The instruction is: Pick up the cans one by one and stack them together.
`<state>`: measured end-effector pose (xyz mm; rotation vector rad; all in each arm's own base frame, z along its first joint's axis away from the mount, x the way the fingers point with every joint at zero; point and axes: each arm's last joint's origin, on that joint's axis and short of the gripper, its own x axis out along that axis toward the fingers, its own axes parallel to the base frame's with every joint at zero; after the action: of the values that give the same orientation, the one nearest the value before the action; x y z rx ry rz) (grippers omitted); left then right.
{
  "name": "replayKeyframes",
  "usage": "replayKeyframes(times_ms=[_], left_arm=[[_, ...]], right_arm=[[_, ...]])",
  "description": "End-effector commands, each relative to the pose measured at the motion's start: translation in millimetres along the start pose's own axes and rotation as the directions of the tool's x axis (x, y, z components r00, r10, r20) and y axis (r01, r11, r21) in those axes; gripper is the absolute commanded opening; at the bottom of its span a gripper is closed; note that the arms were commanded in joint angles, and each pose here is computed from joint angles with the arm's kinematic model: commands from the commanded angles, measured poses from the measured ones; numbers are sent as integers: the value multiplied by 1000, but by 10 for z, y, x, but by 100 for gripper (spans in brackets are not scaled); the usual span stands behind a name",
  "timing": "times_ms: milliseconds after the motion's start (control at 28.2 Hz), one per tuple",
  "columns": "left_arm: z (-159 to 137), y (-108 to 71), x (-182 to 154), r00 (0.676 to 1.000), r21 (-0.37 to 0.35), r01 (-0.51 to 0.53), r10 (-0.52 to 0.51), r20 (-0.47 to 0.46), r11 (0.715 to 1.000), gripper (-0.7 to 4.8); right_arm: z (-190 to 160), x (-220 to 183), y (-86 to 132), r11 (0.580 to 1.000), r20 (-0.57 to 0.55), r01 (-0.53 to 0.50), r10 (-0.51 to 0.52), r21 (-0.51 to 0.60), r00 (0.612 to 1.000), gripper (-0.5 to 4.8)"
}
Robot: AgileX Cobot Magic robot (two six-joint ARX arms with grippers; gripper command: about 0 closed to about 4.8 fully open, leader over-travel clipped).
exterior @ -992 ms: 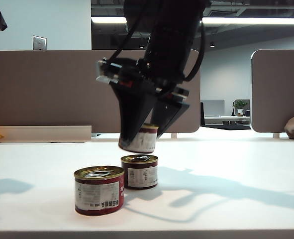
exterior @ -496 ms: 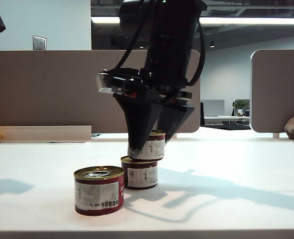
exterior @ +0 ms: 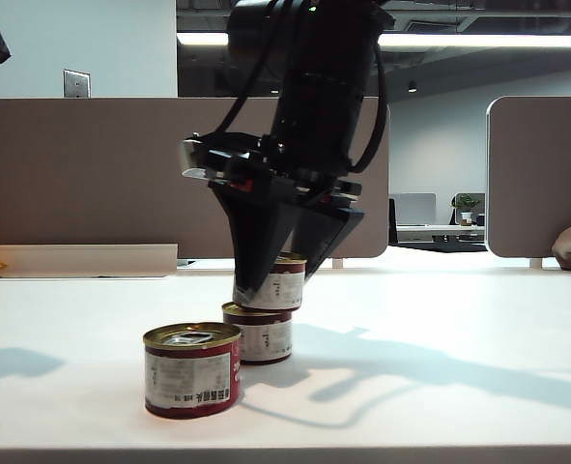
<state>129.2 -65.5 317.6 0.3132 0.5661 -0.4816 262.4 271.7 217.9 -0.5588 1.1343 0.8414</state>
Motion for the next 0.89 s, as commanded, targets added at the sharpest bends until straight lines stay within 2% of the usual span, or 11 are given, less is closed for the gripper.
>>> replayKeyframes(times_ms=[35,815,886], left_arm=[[14,6,-13,1000,0,-5,5,11,1000,-6],[15,6,-13,1000,0,-5,5,11,1000,-6],[15,6,-13,1000,0,-5,5,11,1000,-6]], right_arm=[[19,37,34,1000,13,-10,10,-11,1000,201],[68,18,21,999,62,38,-37,-7,997,201],[92,-40,25,999,98,49,-48,-9,994,201]])
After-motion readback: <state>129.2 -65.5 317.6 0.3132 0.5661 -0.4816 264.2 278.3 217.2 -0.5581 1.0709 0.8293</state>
